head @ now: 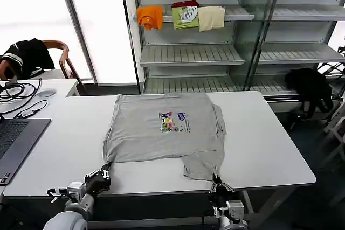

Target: Fold and organize the clothes.

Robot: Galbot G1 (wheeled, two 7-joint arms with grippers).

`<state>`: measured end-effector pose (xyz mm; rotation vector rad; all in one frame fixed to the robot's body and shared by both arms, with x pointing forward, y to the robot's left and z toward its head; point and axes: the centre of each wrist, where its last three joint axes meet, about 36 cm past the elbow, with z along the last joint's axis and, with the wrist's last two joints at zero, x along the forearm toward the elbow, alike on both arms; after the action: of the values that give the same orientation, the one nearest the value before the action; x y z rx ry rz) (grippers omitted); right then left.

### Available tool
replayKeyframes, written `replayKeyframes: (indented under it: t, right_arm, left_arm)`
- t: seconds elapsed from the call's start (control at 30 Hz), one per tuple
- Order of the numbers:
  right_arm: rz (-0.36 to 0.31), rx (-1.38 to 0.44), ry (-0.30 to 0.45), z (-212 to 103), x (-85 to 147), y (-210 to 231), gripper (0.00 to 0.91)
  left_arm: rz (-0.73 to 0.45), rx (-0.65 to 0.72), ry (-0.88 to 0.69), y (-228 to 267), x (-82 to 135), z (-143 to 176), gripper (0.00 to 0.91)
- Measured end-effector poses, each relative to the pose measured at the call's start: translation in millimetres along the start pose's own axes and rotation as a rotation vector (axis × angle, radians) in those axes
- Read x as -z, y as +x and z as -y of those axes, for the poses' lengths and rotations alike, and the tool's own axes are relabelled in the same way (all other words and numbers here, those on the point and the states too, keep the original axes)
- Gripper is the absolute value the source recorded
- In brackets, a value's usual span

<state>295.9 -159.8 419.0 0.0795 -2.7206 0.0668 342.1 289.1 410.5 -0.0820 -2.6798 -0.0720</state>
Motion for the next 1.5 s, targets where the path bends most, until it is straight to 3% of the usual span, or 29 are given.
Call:
replayKeyframes:
  t: [0.73,1.2,1.5]
  right_arm:
    - [0.248,0.014,-0.014,12,57,-34,0.0]
    - [0.344,0.02,-0.026,10,105,-104,0.0]
    - [0.361,0.022,-0.019,4,133,-154,0.0]
  left_arm:
    - [0.228,-0.044,0.059,-6,44,15,0.02]
    - [0.302,-0.052,0.09,-48,82,2,0.01]
    - [0.313,-0.049,0.099,-90,102,-8,0.01]
